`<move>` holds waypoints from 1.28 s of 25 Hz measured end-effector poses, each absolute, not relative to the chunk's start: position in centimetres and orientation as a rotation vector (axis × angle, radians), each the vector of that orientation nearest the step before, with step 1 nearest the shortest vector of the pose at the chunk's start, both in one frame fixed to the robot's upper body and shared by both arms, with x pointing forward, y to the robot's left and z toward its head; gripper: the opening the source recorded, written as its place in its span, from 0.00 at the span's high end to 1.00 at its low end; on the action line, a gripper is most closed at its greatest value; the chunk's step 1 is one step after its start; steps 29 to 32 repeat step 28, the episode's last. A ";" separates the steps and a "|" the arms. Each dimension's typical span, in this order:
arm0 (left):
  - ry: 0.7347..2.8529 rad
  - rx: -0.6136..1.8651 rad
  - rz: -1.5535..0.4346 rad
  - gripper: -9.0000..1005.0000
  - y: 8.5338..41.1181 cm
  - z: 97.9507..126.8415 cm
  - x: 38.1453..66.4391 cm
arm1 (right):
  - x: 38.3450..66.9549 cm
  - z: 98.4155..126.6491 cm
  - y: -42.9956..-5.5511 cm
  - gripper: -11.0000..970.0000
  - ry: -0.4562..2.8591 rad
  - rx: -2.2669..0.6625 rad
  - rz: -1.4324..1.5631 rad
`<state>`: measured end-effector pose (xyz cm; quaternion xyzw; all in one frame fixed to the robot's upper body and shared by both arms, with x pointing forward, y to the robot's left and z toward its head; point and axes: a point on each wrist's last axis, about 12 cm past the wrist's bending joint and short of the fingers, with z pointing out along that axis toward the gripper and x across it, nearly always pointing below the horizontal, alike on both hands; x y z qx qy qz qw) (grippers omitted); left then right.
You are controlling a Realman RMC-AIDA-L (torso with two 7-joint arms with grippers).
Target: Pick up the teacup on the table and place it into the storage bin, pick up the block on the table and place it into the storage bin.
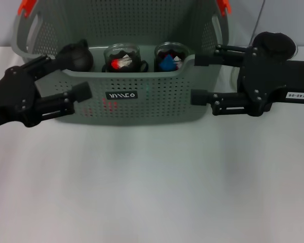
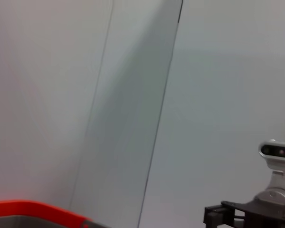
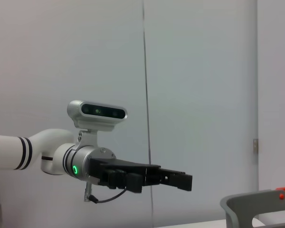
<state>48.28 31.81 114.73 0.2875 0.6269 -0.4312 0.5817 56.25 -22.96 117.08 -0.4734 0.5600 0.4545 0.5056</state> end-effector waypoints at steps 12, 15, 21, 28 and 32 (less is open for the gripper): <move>1.449 0.651 -0.995 0.07 32.1 114.6 48.1 | 56.2 116.9 -22.8 0.13 1.355 -1.153 1.101; 1.449 0.652 -0.995 0.07 32.1 114.6 48.1 | 56.2 116.9 -22.8 0.13 1.355 -1.154 1.100; 1.450 0.653 -0.996 0.07 32.1 114.6 48.1 | 56.2 116.9 -22.8 0.13 1.355 -1.154 1.100; 1.451 0.654 -0.996 0.07 32.0 114.6 48.1 | 56.2 116.9 -22.8 0.12 1.354 -1.154 1.099; 1.451 0.654 -0.996 0.07 32.0 114.6 48.1 | 56.2 116.9 -22.8 0.12 1.354 -1.154 1.099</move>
